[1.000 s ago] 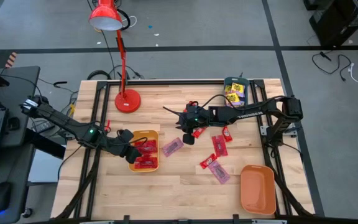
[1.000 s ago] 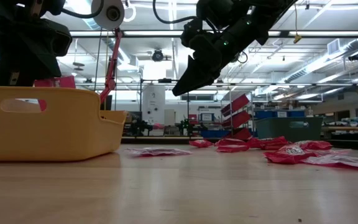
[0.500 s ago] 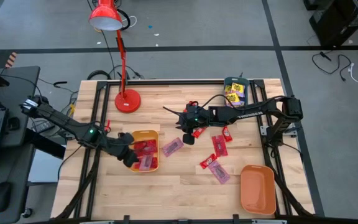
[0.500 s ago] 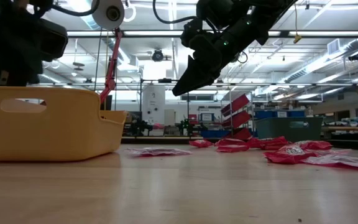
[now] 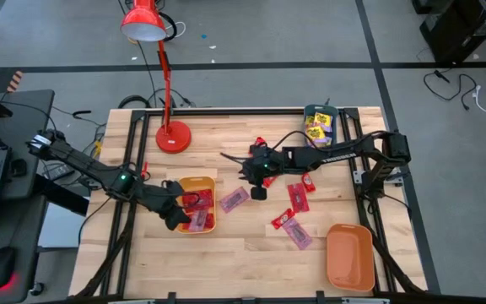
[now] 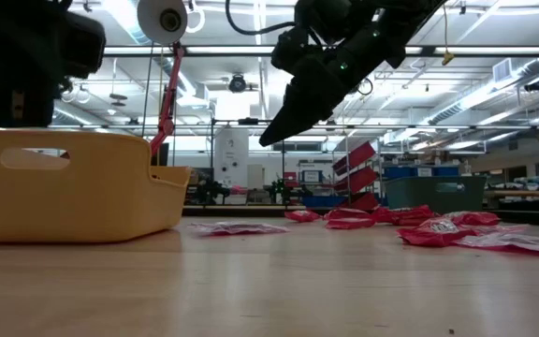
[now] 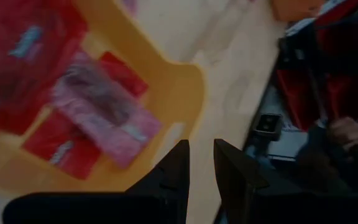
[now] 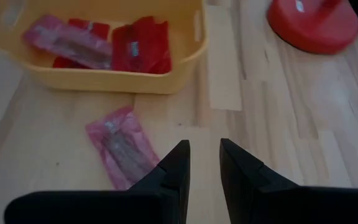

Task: Sort candy
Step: Put the red candy pack into the yellow bin

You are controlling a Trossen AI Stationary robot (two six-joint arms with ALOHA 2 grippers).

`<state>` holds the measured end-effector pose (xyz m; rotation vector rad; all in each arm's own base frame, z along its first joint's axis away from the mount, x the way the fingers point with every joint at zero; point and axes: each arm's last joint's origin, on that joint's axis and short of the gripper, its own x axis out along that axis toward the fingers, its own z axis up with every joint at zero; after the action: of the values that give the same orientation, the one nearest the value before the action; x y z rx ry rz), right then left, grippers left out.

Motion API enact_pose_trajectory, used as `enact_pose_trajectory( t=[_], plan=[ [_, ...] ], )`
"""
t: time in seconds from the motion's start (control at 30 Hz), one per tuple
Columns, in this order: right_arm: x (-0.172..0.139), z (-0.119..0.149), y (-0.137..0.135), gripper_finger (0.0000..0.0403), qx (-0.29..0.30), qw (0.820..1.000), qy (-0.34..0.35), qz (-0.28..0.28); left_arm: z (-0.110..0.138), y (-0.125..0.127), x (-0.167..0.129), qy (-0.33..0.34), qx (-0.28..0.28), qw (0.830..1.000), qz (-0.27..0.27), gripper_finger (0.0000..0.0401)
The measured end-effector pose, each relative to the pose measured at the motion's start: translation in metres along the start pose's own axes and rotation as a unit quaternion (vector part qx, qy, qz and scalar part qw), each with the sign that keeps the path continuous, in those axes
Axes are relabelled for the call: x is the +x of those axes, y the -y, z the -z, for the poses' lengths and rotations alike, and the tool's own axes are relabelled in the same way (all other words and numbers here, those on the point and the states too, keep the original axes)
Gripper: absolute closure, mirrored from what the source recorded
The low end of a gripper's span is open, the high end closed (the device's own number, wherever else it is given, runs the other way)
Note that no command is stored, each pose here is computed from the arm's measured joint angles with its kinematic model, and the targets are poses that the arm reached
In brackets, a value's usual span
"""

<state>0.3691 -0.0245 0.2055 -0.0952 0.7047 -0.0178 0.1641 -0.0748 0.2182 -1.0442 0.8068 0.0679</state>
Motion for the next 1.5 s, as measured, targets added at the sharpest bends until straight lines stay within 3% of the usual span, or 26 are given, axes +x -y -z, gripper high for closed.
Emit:
enact_pose_trajectory(
  t=[0.27, 0.73, 0.93, 1.2, 1.37, 1.5],
  plan=[
    [0.003, -0.001, -0.02, 0.0322, -0.071, 0.997, 0.004, -0.018, -0.014, 0.015, -0.009, 0.036, 0.05, 0.998, 0.018, 0.0325],
    [0.032, 0.02, -0.037, 0.0224, -0.085, 0.994, -0.045, -0.05, -0.039, 0.019, -0.015, 0.12, 0.136, 0.983, 0.013, 0.0325],
    [0.032, 0.026, -0.037, 0.0208, -0.086, 0.992, -0.074, -0.057, -0.052, 0.029, -0.026, 0.171, 0.206, 0.963, 0.0, 0.0325],
    [0.032, 0.025, -0.035, 0.021, -0.093, 0.992, -0.066, -0.053, -0.063, 0.04, -0.037, 0.24, 0.315, 0.917, -0.052, 0.0325],
    [0.045, 0.035, -0.037, 0.0211, -0.09, 0.991, -0.08, -0.056, -0.065, 0.038, -0.038, 0.271, 0.35, 0.891, -0.104, 0.0325],
    [0.062, 0.049, -0.04, 0.0215, -0.086, 0.989, -0.104, -0.059, -0.066, 0.038, -0.038, 0.279, 0.361, 0.881, -0.122, 0.0325]
  ],
)
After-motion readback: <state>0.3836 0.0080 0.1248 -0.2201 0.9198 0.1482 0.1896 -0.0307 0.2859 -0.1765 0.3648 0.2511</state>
